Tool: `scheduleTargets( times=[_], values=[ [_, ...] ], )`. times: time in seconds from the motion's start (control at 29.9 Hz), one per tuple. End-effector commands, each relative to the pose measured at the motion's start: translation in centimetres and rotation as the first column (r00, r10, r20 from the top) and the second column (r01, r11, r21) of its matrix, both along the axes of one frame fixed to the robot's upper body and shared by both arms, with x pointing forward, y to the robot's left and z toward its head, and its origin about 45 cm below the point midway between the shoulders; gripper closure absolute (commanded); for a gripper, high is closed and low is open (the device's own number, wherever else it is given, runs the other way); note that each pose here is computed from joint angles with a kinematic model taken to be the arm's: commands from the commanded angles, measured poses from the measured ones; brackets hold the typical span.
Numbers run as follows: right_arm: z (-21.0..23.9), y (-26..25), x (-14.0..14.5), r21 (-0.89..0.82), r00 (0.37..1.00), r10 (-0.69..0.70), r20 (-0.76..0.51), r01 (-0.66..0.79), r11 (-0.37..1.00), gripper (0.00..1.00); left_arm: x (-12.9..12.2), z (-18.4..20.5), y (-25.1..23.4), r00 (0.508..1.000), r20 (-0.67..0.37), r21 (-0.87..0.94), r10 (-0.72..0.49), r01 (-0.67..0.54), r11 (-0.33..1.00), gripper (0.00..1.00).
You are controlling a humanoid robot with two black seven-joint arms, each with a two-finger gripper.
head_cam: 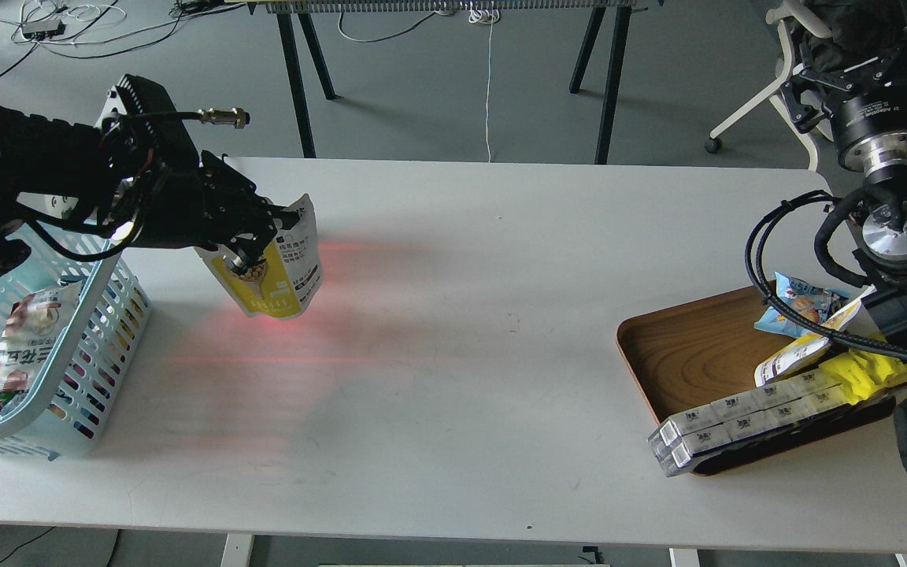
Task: Scan snack and place in basket
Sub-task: 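Lift the pouch and hold it near the scanner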
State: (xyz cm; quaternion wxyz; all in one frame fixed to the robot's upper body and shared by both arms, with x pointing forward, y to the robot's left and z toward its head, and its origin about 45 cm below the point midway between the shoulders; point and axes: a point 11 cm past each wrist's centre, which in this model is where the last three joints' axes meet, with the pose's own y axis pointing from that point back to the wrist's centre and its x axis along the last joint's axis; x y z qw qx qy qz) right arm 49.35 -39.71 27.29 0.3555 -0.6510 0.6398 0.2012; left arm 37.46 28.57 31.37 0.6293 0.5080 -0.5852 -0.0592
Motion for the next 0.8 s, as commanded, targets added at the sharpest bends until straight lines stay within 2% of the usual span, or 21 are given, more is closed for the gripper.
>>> scheduleTargets(
  times=[0.0, 0.23, 0.77],
  values=[
    [-0.1, 0.2, 0.0, 0.002, 1.0, 0.003, 0.0, -0.003, 1.0, 0.01, 0.0, 0.5, 0.6, 1.0, 0.007, 0.005, 0.009, -0.009, 1.0, 1.0],
    [0.0, 0.2, 0.1, 0.001, 1.0, 0.002, 0.002, -0.002, 1.0, 0.01, 0.4, 1.8, 0.5, 0.999, 0.039, -0.016, 0.011, -0.01, 1.0, 1.0],
    [0.2, 0.4, 0.1, 0.003, 1.0, 0.011, 0.007, -0.011, 1.0, 0.01, 0.1, 0.1, -0.7, 1.0, -0.002, -0.028, -0.013, 0.013, 1.0, 1.0]
  ],
)
